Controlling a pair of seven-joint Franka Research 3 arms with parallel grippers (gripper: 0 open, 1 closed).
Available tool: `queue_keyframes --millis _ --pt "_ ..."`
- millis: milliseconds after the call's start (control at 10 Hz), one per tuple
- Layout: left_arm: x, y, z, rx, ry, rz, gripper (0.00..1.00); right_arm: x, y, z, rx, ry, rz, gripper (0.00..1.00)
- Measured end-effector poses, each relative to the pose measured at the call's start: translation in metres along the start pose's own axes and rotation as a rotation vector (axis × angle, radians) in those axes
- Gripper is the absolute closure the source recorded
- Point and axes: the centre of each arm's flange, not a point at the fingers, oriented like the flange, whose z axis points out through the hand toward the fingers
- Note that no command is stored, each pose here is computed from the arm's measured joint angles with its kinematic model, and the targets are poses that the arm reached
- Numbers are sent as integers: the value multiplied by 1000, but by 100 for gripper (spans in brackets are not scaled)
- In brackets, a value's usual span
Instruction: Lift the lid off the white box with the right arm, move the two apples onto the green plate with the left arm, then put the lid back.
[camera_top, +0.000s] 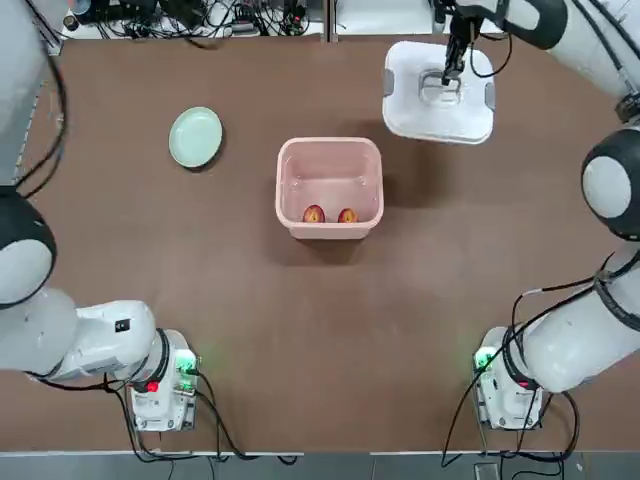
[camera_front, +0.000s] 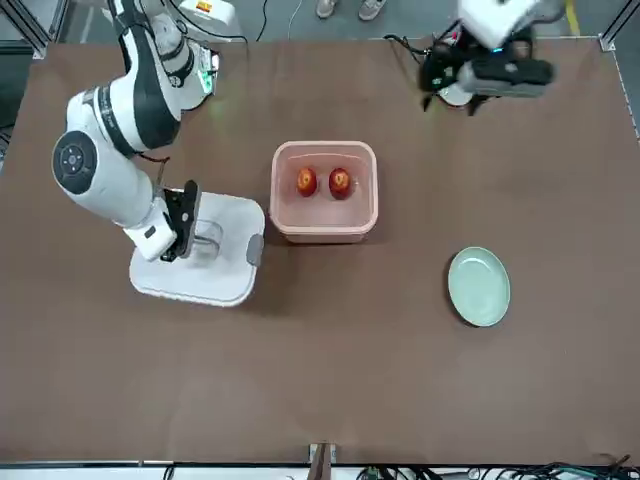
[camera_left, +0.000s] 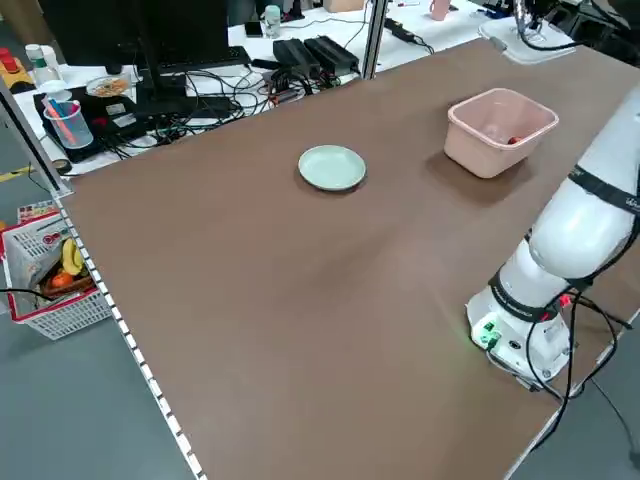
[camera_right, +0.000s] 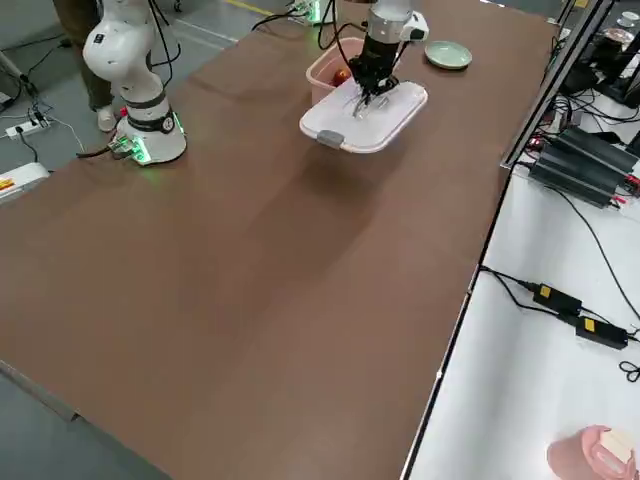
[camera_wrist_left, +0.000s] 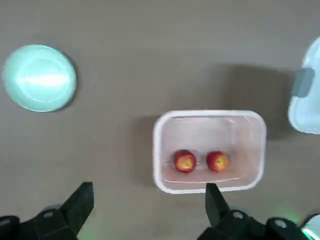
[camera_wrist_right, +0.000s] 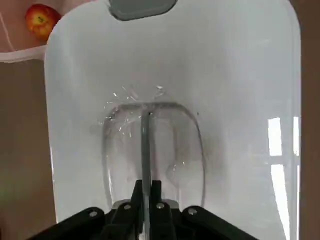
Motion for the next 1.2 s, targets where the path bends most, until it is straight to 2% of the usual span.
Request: queue_keyframes --millis 100,300,600,800,900,1200 --pt "-11 33 39 -23 27 33 1 -5 -1 3 31 -2 -12 93" --pt "-39 64 117 -27 22 73 2 -17 -2 8 86 -14 -17 93" --pt "-87 93 218 82 7 71 1 -29 -1 12 123 -17 -27 93" --pt "-115 120 277 155 34 40 1 -33 -1 13 134 -17 -35 93" --pt "-121 127 306 163 46 15 2 -34 -1 14 139 -18 -36 93" --pt "-115 147 366 124 20 -46 2 -38 0 17 146 -18 -29 93"
